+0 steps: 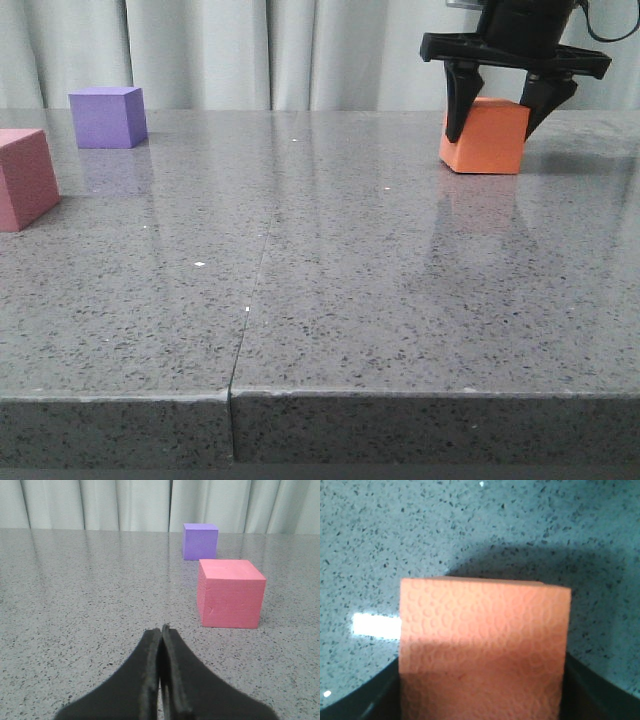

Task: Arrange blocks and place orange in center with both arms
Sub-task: 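Carry the orange cube with the right gripper toward the table center and set it down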

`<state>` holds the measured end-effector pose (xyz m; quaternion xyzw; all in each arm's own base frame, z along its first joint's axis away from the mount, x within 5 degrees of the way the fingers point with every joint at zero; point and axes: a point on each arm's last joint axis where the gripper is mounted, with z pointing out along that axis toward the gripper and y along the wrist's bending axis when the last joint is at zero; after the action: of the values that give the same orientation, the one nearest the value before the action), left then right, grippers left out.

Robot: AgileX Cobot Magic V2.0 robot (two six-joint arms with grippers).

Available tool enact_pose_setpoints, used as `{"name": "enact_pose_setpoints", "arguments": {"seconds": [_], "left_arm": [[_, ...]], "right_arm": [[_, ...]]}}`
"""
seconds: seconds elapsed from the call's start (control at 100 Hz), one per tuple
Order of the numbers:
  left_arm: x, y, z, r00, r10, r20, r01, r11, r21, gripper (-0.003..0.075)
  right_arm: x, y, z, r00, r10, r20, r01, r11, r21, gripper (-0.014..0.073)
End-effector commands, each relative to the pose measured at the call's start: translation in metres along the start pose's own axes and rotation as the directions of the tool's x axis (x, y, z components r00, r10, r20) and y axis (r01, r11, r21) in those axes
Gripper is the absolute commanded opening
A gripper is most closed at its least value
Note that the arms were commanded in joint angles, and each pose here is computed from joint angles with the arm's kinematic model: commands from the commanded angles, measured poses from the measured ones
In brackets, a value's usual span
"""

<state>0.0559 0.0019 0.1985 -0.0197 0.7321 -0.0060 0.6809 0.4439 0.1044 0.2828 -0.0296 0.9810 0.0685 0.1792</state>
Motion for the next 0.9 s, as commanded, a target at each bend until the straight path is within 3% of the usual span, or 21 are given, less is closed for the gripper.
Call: {"name": "enact_pose_setpoints", "arguments": {"seconds": [0.0,0.23,0.51,0.62,0.89], "left_arm": [[0.007,-0.001,0.0,0.998,-0.023,0.063,0.022,1.0,0.014,-0.002],[0.007,-0.001,0.0,0.998,-0.023,0.063,0.022,1.0,0.014,-0.002],[0.007,-0.001,0.0,0.998,-0.023,0.063,0.022,1.0,0.014,-0.002],[0.007,-0.001,0.0,0.998,-0.023,0.063,0.022,1.0,0.014,-0.002],[0.007,-0.001,0.0,0.998,-0.023,0.063,0.022,1.0,0.014,-0.002]], "right_arm": [[-0.006,0.014,-0.05,0.992,-0.022,0.124,0.028,0.998,-0.049,0.0218],[0.002,0.07,-0.077,0.979,-0.13,0.158,0.148,0.983,-0.108,0.0212],[0.023,0.134,-0.064,0.956,-0.25,0.152,0.274,0.947,-0.166,0.0211],[0.027,0.148,-0.052,0.951,-0.272,0.146,0.295,0.939,-0.175,0.0211],[0.028,0.15,-0.027,0.956,-0.281,0.089,0.292,0.942,-0.167,0.0214]]}}
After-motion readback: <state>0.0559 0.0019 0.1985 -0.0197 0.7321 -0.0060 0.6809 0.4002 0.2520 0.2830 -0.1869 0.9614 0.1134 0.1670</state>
